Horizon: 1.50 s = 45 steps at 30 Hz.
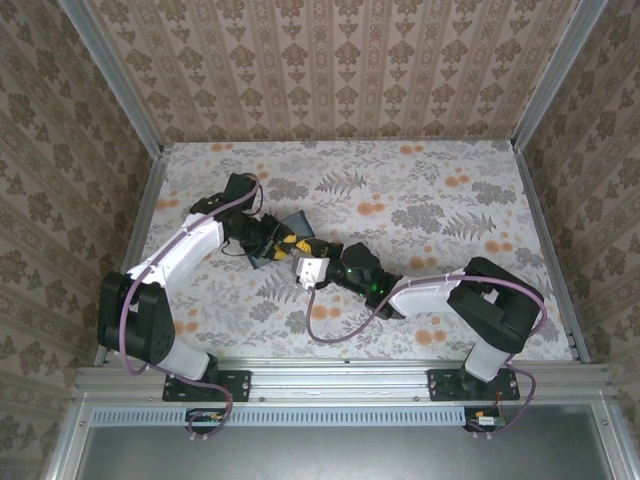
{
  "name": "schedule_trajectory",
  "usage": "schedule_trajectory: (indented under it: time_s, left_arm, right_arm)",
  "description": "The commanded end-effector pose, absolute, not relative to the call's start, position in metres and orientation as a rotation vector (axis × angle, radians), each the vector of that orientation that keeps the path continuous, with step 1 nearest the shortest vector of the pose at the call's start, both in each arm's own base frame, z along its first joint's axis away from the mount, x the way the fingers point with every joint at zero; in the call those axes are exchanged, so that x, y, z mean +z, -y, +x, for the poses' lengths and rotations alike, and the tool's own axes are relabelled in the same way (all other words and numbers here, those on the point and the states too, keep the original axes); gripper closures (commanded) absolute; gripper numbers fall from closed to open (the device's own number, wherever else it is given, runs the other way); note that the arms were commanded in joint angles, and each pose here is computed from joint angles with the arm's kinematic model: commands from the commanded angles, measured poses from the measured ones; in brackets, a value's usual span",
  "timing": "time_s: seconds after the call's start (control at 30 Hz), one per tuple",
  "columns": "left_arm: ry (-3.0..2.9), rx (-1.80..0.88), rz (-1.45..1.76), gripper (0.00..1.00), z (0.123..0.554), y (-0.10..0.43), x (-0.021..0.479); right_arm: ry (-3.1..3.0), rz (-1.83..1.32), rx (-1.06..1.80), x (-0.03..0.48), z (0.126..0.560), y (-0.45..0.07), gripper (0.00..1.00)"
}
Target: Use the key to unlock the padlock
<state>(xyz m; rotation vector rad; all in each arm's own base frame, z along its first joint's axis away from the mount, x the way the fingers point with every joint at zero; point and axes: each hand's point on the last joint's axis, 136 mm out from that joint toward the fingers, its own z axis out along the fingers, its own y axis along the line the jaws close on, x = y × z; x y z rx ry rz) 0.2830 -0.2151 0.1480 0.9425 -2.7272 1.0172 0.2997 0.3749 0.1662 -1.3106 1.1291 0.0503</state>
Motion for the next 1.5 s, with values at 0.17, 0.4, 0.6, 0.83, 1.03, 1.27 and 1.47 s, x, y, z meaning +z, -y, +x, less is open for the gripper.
schedule_trajectory:
  time_s: [0.17, 0.4, 0.6, 0.83, 1.03, 1.27, 1.47]
  left_arm:
    - [2.741, 1.118, 0.915, 0.94, 0.288, 0.218, 0.165]
    - [2.732, 1.124, 0.905, 0.94, 0.286, 0.219, 0.163]
    - [2.724, 1.135, 0.902, 0.93, 0.286, 0.222, 0.162]
    - [2.708, 1.182, 0.937, 0.93, 0.29, 0.225, 0.163]
    - [2.669, 1.232, 0.981, 0.93, 0.293, 0.23, 0.161]
    - [2.66, 1.264, 1.019, 0.93, 0.293, 0.228, 0.163]
    - [2.708, 1.205, 0.962, 0.93, 0.292, 0.225, 0.156]
  right_arm:
    - [-1.119, -1.393, 0.038, 0.149, 0.301, -0.387, 0.66]
    - [-1.125, -1.349, -0.002, 0.151, 0.313, -0.386, 0.7]
    - [-1.137, -1.337, -0.002, 0.152, 0.316, -0.387, 0.78]
    - [-1.279, -1.258, 0.072, 0.152, 0.32, -0.38, 0.92]
    - [-1.454, -0.959, 0.244, 0.161, 0.321, -0.37, 1.0]
    - [-1.689, -0.446, 0.556, 0.183, 0.326, -0.348, 1.0]
    - [-1.806, -0.507, 0.682, 0.182, 0.305, -0.361, 0.69]
